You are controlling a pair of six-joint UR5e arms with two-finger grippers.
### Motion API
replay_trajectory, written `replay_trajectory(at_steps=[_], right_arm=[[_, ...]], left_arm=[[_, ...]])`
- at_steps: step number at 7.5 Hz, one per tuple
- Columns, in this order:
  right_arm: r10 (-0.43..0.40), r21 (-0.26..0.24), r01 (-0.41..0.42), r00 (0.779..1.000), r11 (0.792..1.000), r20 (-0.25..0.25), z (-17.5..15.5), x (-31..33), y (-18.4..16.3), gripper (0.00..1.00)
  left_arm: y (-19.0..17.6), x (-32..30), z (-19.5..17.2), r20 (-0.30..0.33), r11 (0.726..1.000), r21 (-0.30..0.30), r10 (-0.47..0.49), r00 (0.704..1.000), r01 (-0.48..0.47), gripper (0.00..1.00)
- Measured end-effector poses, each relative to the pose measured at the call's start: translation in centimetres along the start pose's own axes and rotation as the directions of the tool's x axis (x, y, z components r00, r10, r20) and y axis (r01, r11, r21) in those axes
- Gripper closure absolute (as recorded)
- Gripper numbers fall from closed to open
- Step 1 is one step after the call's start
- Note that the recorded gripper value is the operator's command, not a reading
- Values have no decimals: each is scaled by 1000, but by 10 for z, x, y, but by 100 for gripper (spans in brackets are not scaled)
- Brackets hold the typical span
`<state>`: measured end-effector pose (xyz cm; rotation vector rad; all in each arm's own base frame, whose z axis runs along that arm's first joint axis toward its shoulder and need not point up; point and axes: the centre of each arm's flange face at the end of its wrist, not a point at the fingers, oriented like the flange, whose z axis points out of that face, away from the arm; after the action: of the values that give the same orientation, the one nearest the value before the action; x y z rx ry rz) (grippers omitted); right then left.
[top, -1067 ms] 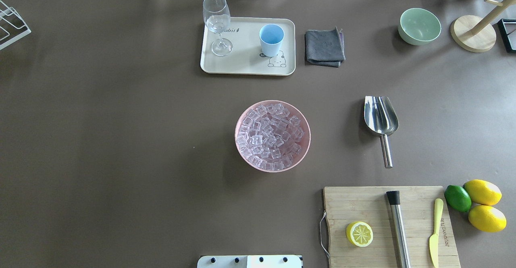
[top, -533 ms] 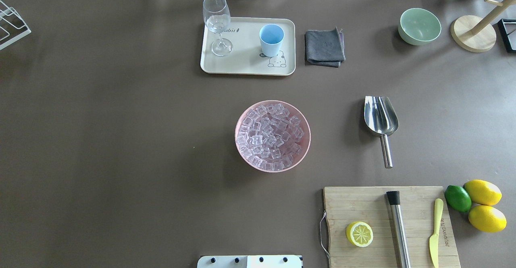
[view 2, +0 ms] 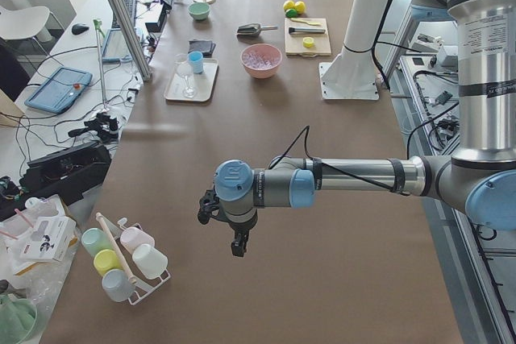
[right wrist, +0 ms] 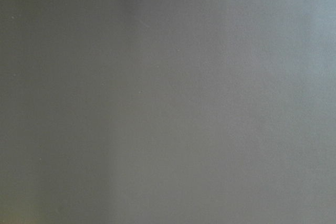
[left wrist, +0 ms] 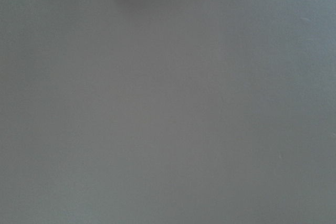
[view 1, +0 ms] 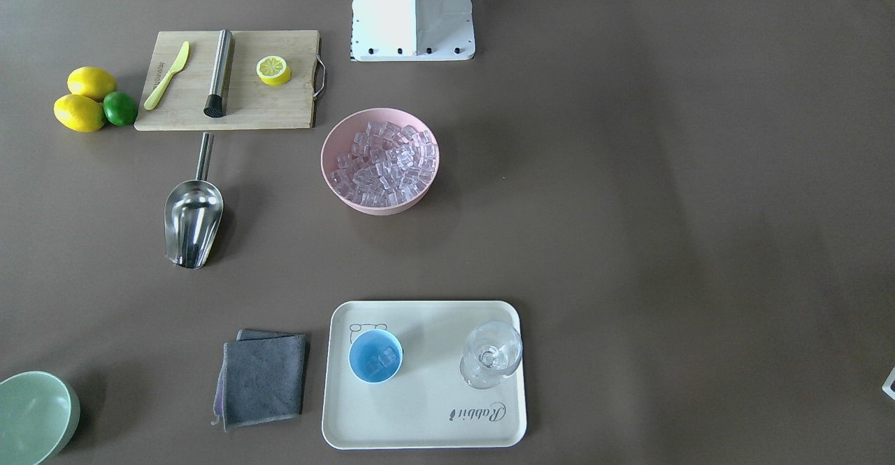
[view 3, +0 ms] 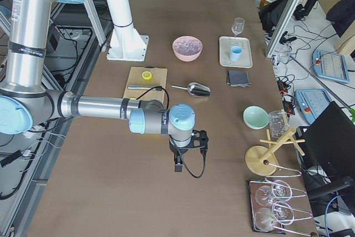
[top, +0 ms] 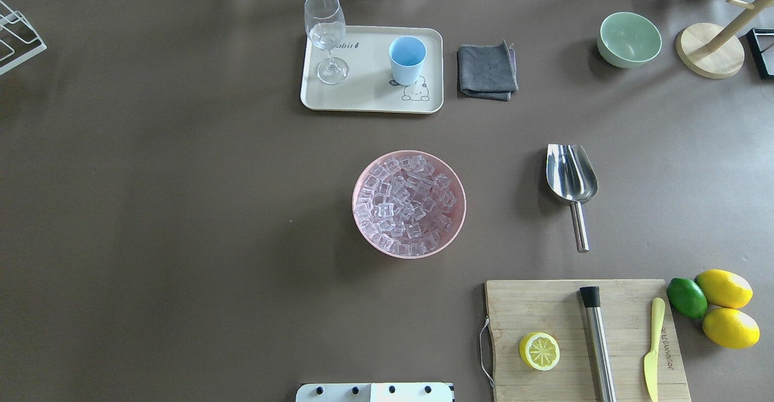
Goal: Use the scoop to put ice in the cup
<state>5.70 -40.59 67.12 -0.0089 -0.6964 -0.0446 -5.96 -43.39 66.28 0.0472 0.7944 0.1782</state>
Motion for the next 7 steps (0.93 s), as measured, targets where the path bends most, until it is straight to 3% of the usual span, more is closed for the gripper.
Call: replay_trajectory(at_steps=[7], right_arm=[[5,12,-5,1000,1000,3,-3,0,-7,0]], left_arm=[[0,0,-4,1,1000,7,0,1000,0,1]])
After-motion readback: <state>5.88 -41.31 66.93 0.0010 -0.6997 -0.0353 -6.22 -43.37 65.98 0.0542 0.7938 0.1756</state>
